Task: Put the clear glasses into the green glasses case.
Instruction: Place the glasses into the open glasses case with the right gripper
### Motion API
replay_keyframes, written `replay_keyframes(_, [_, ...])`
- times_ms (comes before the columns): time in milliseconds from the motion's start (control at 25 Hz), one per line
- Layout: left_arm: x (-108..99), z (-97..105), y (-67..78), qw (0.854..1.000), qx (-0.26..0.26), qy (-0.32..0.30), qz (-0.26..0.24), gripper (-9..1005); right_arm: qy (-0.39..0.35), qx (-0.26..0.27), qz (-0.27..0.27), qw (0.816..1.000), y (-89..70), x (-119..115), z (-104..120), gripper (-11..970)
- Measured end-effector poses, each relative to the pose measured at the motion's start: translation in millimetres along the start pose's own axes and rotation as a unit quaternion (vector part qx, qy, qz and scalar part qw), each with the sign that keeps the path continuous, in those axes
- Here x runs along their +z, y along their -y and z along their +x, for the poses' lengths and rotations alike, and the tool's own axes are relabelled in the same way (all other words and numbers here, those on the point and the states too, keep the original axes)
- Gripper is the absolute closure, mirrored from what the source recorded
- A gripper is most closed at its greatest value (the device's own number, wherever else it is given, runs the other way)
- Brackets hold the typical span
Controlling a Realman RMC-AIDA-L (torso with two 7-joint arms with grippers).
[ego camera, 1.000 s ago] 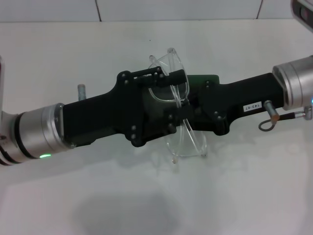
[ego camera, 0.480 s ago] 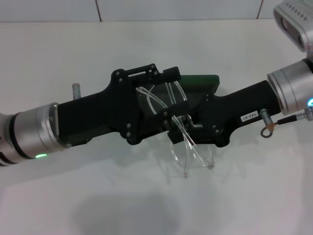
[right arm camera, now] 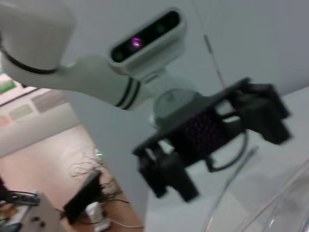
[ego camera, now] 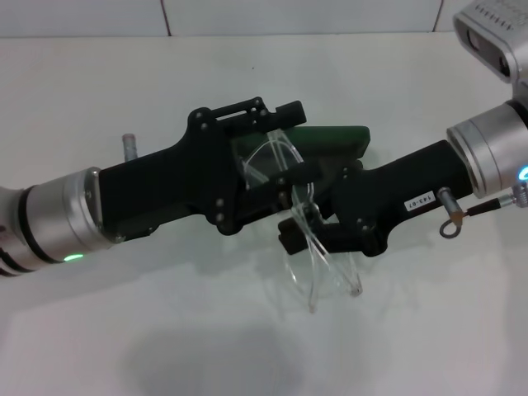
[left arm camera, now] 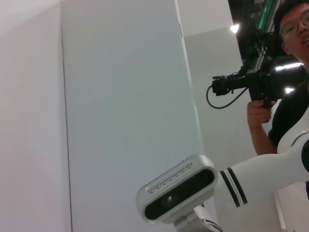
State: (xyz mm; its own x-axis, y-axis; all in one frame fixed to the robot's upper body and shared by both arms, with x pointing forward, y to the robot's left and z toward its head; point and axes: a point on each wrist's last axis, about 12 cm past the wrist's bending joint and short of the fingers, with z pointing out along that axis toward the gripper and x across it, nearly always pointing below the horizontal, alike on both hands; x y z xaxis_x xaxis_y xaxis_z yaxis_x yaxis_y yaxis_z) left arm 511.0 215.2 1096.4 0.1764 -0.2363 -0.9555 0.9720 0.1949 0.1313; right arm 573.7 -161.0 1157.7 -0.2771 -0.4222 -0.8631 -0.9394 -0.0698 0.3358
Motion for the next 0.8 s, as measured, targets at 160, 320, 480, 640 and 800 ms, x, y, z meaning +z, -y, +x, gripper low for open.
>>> replay_keyframes(160, [1.1, -0.4, -1.6, 1.000, 0.003, 0.002, -0.005, 441, 0.001, 0.000, -0.019, 1.000, -3.6, 3.8, -3.0, 857])
replay_keyframes(320, [0.0, -0.2, -2.2, 1.000, 0.006, 0.005, -0.016, 440, 0.003, 0.001, -0.023, 1.000, -4.4, 4.1, -3.2, 856])
replay_keyframes(480, [0.0, 0.4, -2.3, 1.000, 0.006, 0.003, -0.018, 440, 0.006, 0.002, -0.030, 1.000, -6.3, 2.7, -3.0, 856])
replay_keyframes(640, [1.1, 0.5, -2.1, 1.000, 0.005, 0.005, -0.017, 440, 0.010, 0.003, -0.034, 0.999, -7.7, 1.0, -2.5, 856])
replay_keyframes(800, [2.6, 0.5, -2.4, 1.000, 0.005, 0.007, -0.016, 439, 0.012, 0.003, -0.043, 0.999, -10.1, 0.3, -2.3, 856])
